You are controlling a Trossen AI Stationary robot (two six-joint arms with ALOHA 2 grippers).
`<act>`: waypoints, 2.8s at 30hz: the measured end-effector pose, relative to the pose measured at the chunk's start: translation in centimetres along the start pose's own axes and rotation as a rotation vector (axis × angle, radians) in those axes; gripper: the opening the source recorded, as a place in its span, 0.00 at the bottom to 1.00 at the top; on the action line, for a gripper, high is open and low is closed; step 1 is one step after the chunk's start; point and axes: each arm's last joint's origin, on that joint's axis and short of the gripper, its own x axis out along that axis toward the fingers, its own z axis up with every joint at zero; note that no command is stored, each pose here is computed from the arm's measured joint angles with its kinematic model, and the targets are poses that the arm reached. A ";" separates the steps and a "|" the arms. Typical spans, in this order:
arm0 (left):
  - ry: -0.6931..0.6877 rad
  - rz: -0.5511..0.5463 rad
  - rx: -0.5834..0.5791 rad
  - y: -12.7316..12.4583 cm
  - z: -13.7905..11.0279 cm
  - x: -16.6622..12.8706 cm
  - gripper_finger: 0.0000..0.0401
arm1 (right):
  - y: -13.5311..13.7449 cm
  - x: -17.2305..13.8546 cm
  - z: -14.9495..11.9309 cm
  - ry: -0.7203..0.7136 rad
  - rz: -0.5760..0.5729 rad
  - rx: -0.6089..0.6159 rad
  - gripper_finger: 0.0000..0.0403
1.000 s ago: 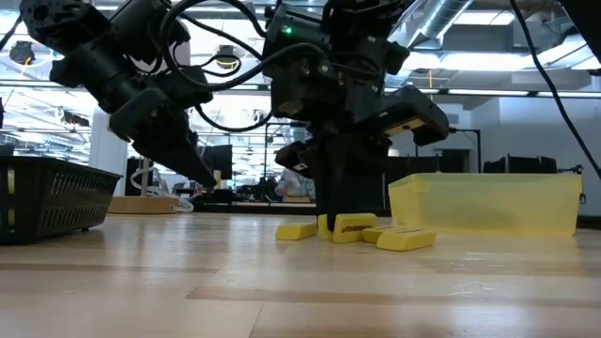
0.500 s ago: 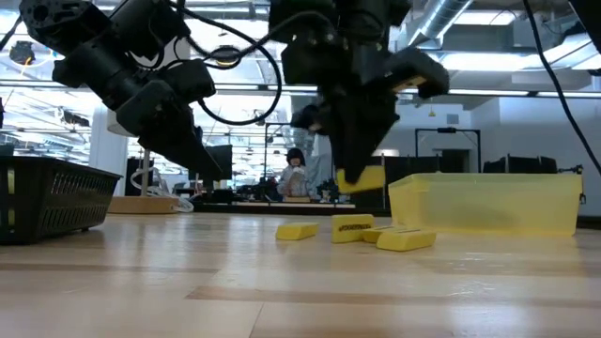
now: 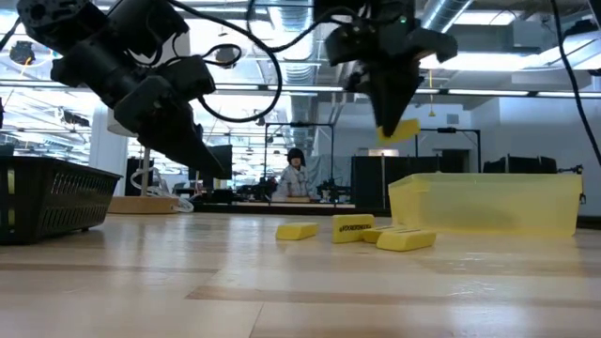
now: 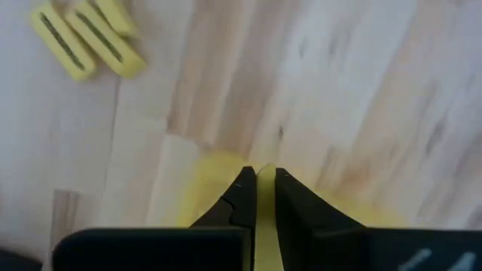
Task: Pick & Place School Supplies
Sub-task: Put the eraser into the right black bin
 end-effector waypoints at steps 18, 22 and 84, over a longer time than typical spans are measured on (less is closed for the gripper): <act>-0.001 -0.020 0.024 -0.6 -0.1 -0.1 0.40 | 6.0 -2.0 -10.7 0.013 0.027 0.343 0.04; -0.002 -0.020 0.025 -0.6 -0.1 -0.1 0.40 | 9.2 -2.5 -12.1 -0.020 0.039 0.403 0.04; -0.021 -0.024 0.010 -0.6 0.1 -0.1 0.40 | 23.1 3.3 -14.6 -0.433 0.195 0.668 0.40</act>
